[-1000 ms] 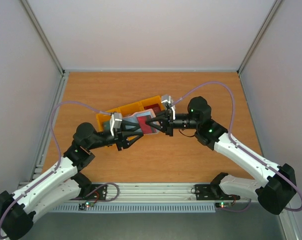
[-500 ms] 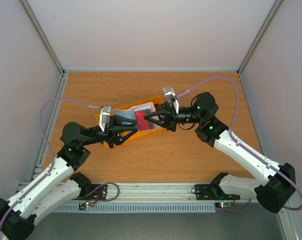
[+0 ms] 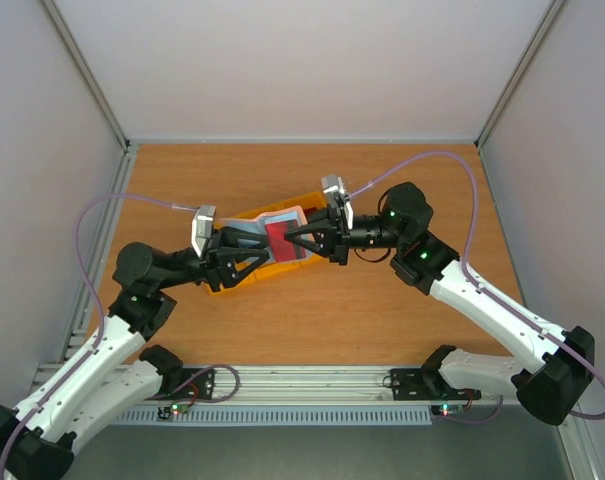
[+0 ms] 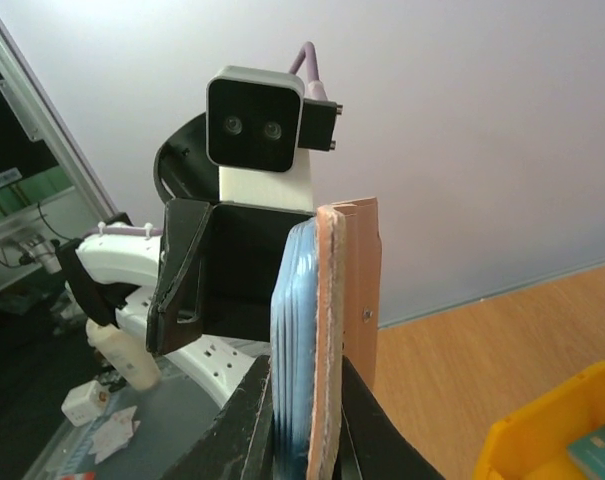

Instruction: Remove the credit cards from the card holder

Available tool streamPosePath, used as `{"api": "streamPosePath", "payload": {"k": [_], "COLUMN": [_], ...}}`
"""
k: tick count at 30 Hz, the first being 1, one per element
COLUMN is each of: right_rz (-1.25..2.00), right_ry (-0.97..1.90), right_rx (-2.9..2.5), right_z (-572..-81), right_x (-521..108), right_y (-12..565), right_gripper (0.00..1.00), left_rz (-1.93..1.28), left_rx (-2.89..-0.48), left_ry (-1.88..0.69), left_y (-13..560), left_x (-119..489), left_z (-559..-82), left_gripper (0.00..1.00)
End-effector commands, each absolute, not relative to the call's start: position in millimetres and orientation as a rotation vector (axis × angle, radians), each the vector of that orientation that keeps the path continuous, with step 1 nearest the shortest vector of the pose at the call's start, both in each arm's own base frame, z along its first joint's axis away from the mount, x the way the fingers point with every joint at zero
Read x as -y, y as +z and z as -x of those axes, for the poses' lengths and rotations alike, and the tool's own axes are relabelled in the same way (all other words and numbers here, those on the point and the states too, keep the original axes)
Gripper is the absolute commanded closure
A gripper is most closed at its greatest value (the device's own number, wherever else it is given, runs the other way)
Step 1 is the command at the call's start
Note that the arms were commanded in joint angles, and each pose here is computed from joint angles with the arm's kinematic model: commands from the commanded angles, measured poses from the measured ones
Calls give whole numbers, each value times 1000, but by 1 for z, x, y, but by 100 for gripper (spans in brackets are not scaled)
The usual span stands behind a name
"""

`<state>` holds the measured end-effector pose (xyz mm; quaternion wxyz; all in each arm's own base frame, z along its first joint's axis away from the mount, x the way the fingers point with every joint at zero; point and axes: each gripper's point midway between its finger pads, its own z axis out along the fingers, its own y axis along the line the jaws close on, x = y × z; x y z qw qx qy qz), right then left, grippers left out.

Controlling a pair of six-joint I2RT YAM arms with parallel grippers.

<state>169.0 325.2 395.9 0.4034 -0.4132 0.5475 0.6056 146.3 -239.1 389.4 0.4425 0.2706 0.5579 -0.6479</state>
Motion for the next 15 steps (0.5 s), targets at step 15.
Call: {"api": "streamPosePath", "payload": {"k": [15], "right_rz": [1165], "right_ry": [1468], "right_rx": [-1472], "right_z": [-150], "right_x": [-345], "right_y": [380], "right_gripper": [98], "left_rz": [-756], "left_rx": [-1255], "left_ry": [-1526], "left_y": [421], "left_x": [235], "left_z": [-137], "left_gripper": [44]}}
